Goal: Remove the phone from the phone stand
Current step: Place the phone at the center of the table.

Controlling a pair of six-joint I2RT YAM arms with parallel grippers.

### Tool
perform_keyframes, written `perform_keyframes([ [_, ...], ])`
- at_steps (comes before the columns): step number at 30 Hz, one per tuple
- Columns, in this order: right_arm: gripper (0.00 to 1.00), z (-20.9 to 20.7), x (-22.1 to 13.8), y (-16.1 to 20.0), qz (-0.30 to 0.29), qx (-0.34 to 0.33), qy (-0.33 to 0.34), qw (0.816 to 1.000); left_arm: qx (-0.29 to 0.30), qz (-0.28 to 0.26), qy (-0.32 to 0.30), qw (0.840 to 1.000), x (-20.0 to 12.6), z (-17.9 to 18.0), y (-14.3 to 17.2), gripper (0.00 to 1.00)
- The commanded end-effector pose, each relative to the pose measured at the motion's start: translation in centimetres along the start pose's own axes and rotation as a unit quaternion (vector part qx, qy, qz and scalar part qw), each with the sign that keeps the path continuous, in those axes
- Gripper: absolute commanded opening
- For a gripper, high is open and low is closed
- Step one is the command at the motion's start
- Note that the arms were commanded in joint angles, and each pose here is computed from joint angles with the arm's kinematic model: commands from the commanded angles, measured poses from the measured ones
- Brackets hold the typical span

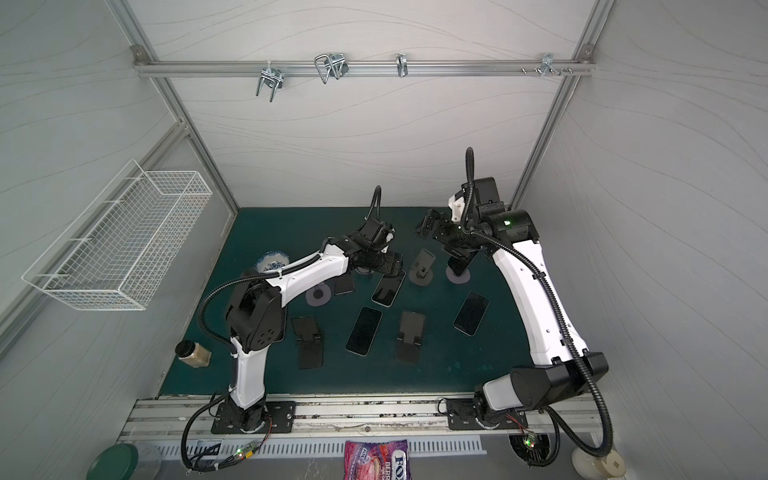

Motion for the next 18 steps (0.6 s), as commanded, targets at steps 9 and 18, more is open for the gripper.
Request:
perform_keyframes([
  [9,0.98,1.0,-1.2,-0.3,-0.018,-0.007,-0.014,1.0,0.01,-0.05,0.0,0.999,-2.3,-0.3,-2.3,0.87],
  [18,0.97,1.3,-1.4,-0.5,-0.023,-0.002,-0.018,1.0,0.012,-0.069,0.011,0.997,-4.1,-0.8,-3.0,0.87],
])
Point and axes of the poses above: each gripper's point midway between its finger pads, its own x axis out along the fingers, its own z axis along the line the jaws close on, y = z × x, the point moved 3 cm from there along -x, back along the fingers, and after that the axes turned 11 degrees about x, right-handed, at the moved point
